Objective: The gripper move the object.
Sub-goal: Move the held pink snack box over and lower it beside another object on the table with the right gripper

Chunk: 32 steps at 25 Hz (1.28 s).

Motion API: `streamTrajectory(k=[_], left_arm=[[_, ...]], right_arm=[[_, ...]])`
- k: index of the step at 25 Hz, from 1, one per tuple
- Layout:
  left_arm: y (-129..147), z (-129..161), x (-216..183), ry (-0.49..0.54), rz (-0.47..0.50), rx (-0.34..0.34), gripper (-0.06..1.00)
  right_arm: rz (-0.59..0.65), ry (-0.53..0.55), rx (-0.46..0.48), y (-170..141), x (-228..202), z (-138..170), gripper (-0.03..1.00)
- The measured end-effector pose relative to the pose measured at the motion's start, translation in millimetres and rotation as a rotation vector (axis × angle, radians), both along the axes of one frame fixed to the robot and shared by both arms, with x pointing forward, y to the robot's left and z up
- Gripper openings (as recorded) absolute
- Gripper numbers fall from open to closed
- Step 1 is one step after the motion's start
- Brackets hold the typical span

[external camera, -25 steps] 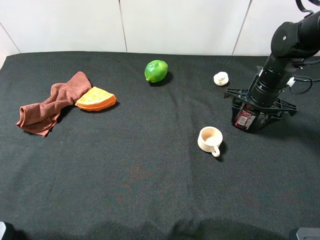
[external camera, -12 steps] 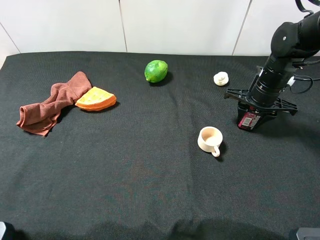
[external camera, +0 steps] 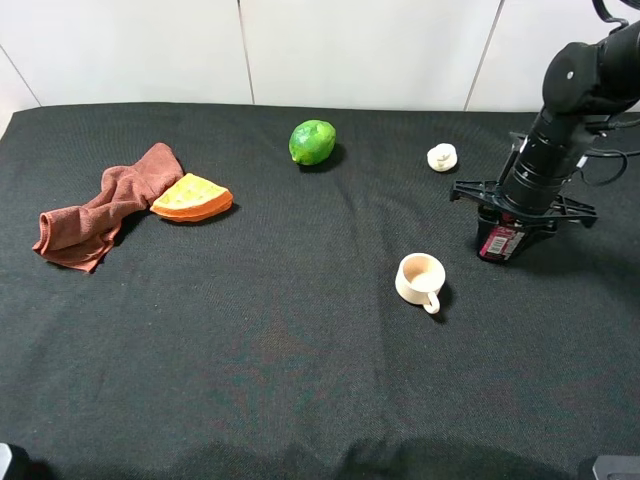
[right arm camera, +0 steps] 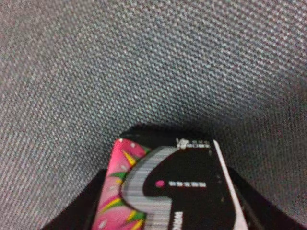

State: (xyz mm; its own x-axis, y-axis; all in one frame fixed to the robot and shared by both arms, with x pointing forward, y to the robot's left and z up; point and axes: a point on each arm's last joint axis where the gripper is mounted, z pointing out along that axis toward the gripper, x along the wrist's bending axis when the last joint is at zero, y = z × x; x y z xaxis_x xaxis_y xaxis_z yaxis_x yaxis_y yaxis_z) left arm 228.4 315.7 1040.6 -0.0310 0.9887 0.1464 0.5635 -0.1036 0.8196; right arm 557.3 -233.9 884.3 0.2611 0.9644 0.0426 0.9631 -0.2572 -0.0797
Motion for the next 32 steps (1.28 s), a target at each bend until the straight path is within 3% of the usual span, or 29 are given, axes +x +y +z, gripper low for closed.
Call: streamTrajectory(k=[7, 15, 32], left_arm=[[0.0, 0.0, 0.0, 0.0, 0.0, 0.0, 0.99], [0.0, 0.0, 0.0, 0.0, 0.0, 0.0, 0.99], [0.0, 0.0, 0.0, 0.0, 0.0, 0.0, 0.99]], right_arm=[[0.034, -0.059, 0.006, -0.6, -0.6, 21.6, 0.34], [0.111, -0.049, 0.0, -2.7, -8.8, 42.0, 0.34], [0.361, -0.083, -0.036, -8.7, -17.7, 130.9, 0.34]])
